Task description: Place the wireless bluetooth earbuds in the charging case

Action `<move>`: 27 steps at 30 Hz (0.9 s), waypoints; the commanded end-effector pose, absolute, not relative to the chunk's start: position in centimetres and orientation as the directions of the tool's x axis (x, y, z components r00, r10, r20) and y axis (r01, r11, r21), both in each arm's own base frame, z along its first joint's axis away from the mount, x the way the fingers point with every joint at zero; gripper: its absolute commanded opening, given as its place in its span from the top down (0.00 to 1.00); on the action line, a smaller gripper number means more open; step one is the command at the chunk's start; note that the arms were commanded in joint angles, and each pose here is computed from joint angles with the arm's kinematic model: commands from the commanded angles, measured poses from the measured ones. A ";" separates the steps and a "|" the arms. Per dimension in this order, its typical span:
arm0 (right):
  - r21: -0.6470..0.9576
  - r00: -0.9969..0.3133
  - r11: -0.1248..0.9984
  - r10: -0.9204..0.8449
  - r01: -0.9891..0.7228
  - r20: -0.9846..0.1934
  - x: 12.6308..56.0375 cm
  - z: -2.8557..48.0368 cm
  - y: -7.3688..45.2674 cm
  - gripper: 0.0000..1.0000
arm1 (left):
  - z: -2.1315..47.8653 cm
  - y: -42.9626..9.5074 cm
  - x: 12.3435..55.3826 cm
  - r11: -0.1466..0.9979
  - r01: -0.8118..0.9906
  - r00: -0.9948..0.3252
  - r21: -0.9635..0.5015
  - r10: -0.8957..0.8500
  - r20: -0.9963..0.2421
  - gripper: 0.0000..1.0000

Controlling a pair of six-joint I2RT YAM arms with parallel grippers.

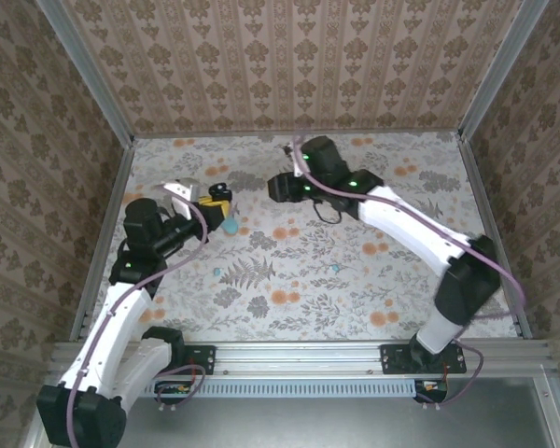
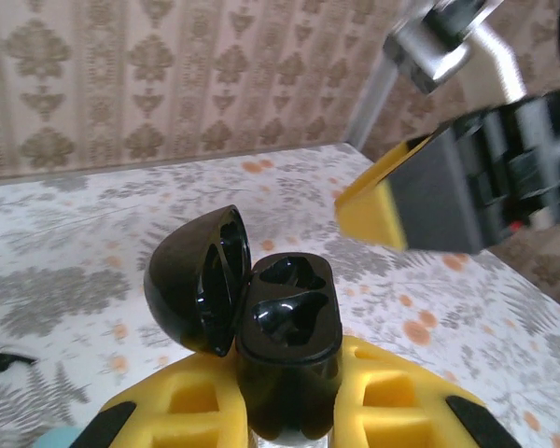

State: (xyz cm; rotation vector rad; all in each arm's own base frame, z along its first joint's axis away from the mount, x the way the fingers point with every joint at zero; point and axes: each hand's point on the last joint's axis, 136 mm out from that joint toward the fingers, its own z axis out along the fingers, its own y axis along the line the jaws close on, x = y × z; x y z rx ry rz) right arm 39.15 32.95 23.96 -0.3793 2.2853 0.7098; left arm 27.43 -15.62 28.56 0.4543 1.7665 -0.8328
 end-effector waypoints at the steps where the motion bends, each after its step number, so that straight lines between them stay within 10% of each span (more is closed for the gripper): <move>1: 0.321 -0.721 0.849 -0.098 -0.420 -0.686 42.2 21.2 34.6 0.46 | 28.4 -14.1 28.1 0.716 0.608 -0.364 -0.343 -0.133 -0.922 1.00; 16: 0.499 -0.761 0.785 0.057 -0.366 -0.647 53.7 10.8 46.9 0.54 | 27.6 -10.6 30.8 0.755 0.531 -0.404 -0.384 -0.173 -0.898 1.00; 27: 0.547 -0.751 0.757 0.115 -0.359 -0.651 53.8 6.5 49.9 0.56 | 27.0 -10.2 30.3 0.754 0.526 -0.412 -0.393 -0.179 -0.893 1.00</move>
